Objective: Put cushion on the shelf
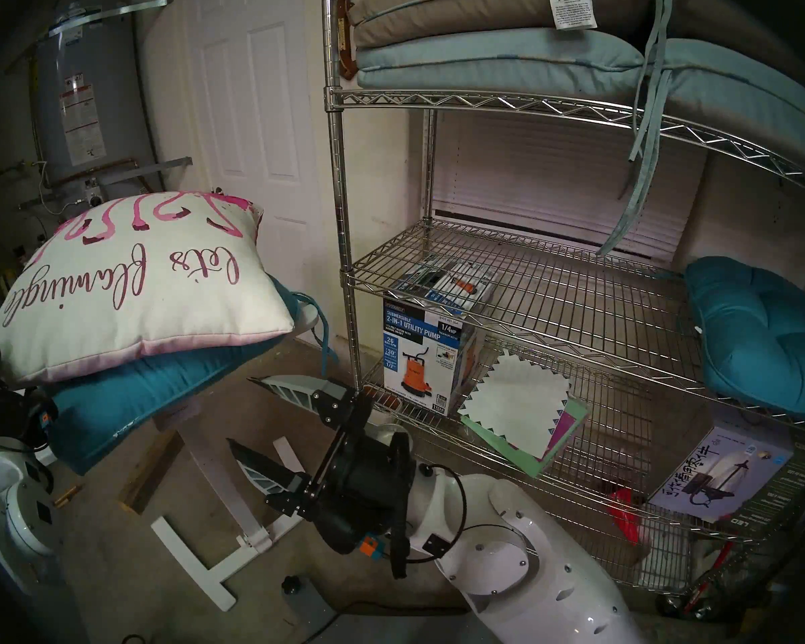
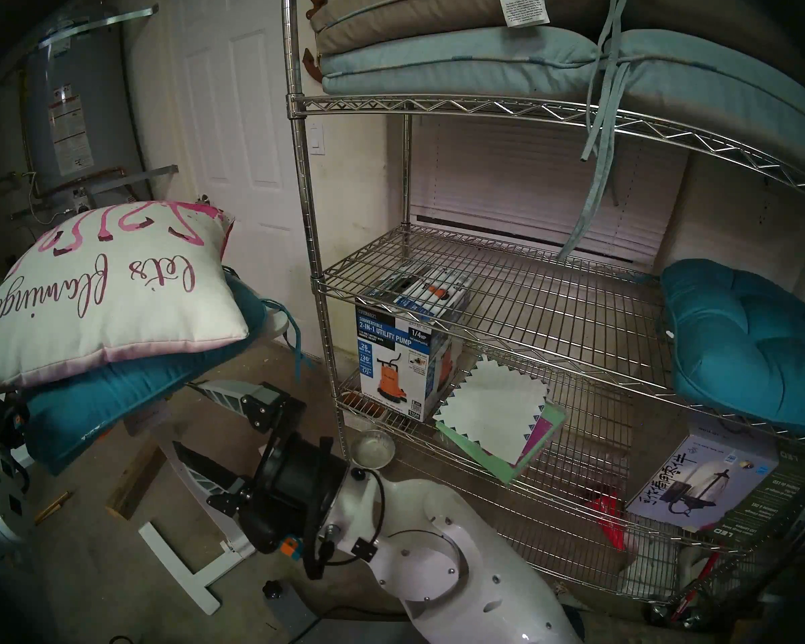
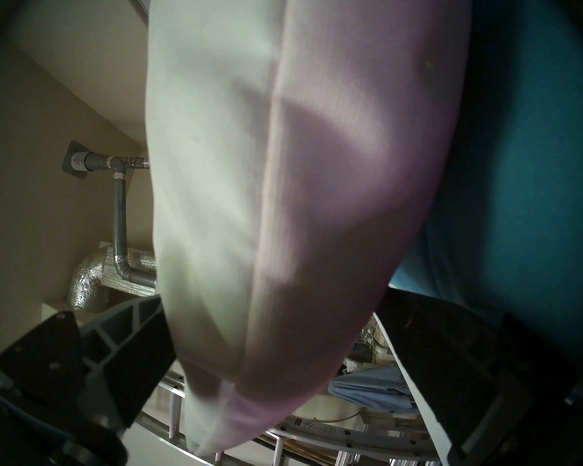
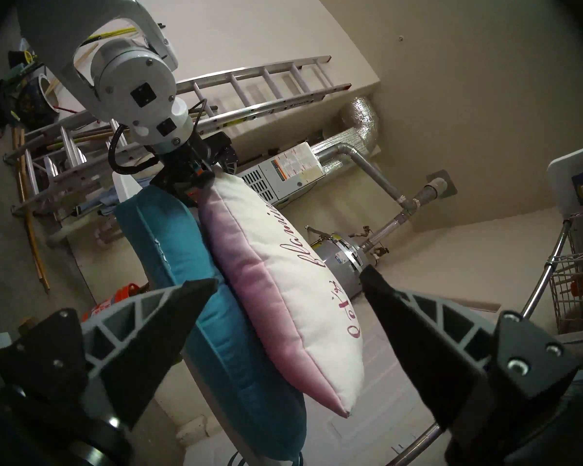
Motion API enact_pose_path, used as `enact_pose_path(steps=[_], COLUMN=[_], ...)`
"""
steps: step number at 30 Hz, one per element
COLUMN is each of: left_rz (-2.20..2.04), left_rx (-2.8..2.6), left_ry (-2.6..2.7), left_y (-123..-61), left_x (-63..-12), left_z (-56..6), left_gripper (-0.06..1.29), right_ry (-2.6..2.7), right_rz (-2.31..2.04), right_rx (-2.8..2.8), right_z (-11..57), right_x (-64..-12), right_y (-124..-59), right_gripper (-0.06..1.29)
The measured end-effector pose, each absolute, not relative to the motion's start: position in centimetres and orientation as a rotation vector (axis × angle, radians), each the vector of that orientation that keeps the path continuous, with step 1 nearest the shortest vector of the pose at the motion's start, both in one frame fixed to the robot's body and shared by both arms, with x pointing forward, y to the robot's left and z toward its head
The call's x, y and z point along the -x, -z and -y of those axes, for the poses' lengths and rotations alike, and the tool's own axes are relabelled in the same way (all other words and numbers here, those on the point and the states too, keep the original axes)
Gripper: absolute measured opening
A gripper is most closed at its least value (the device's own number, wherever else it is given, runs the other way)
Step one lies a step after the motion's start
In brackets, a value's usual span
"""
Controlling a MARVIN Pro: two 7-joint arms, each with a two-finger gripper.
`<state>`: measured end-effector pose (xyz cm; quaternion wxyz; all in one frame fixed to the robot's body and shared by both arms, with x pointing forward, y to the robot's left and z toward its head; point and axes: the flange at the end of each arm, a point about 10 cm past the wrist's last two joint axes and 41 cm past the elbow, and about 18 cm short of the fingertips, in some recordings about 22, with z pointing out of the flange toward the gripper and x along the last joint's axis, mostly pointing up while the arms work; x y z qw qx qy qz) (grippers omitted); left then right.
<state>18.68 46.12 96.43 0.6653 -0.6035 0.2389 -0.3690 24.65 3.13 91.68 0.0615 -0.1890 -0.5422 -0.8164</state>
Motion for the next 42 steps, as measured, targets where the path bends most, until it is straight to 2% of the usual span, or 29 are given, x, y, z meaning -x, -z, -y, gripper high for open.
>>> enact_pose_path(steps=[28, 42], left_rz=[-0.537, -0.539], left_rx=[1.358, 1.356], left_ry=[0.832, 0.831], left_y=[-96.5, -96.5], left_x=[-18.8, -18.8], left_z=[-46.1, -46.1], left_gripper=[1.27, 1.27], right_ry=[2.441, 2.618], right_rz=[1.796, 1.768], right_rx=[0.529, 0.608], right_z=[-11.6, -15.5], right_x=[-28.7, -32.0], right_y=[-90.4, -92.8], right_gripper=[1.24, 1.24])
